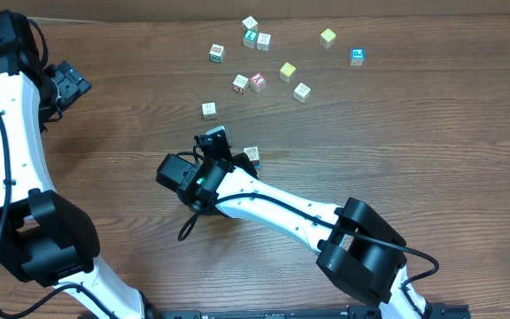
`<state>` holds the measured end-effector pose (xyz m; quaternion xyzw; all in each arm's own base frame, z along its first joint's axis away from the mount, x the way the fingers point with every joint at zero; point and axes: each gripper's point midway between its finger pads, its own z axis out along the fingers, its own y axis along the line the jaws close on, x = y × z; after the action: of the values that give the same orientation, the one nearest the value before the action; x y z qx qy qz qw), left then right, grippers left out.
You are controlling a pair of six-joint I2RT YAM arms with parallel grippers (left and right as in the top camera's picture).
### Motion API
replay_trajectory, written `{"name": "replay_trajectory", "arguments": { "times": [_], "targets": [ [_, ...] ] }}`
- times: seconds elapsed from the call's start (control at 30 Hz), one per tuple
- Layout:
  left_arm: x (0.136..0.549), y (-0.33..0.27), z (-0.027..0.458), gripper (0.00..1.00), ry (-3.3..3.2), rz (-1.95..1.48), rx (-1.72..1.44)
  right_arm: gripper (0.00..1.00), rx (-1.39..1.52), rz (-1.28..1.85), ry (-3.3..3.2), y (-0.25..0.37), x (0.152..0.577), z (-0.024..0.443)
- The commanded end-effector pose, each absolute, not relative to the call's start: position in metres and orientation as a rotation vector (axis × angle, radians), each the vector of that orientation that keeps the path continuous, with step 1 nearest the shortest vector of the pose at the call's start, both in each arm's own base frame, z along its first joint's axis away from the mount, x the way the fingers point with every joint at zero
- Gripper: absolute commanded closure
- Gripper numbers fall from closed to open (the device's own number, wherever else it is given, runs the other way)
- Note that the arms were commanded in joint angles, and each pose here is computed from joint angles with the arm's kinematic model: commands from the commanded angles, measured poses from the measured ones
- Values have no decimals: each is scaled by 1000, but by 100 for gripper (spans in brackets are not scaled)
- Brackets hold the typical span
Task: Form a tower
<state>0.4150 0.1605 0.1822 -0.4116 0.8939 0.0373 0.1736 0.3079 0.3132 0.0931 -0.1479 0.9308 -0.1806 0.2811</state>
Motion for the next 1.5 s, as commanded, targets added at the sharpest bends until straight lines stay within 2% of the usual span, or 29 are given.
{"name": "replay_trajectory", "arguments": {
  "times": [0.0, 0.2, 0.37, 0.53, 0.73, 0.77, 0.8, 0.9, 0.93, 1.03, 1.23, 1.47],
  "targets": [
    [416, 159, 184, 1, 2536, 113, -1152, 93, -374, -460, 2468, 316, 313, 103],
    [416, 159, 184, 0, 2536, 113, -1152, 93, -423, -264, 2473, 350, 321, 106],
    [416, 159, 184, 0, 2536, 113, -1152, 94, -364, -168, 2425, 359, 349, 124],
    [416, 159, 184, 0, 2536, 113, -1152, 93, -225, -125, 2404, 338, 392, 134],
    [416, 159, 184, 1, 2536, 113, -1152, 92, -44, -43, 2514, 280, 439, 123],
    [416, 159, 184, 0, 2536, 113, -1152, 89, -13, -38, 2533, 267, 445, 121],
    [416, 159, 184, 1, 2536, 113, -1152, 77, 26, -35, 2556, 252, 451, 118],
    [416, 159, 184, 0, 2536, 113, -1152, 67, 139, -79, 2619, 203, 462, 110],
    [416, 159, 184, 1, 2536, 113, -1152, 59, 182, -111, 2639, 183, 464, 107],
    [416, 159, 184, 1, 2536, 113, -1152, 2, 303, -193, 2689, 131, 466, 98],
    [416, 159, 184, 1, 2536, 113, -1152, 0, 598, -278, 2696, 25, 473, 93],
    [416, 159, 184, 0, 2536, 113, -1152, 0, 820, -250, 2655, -46, 475, 91]
  ]
}}
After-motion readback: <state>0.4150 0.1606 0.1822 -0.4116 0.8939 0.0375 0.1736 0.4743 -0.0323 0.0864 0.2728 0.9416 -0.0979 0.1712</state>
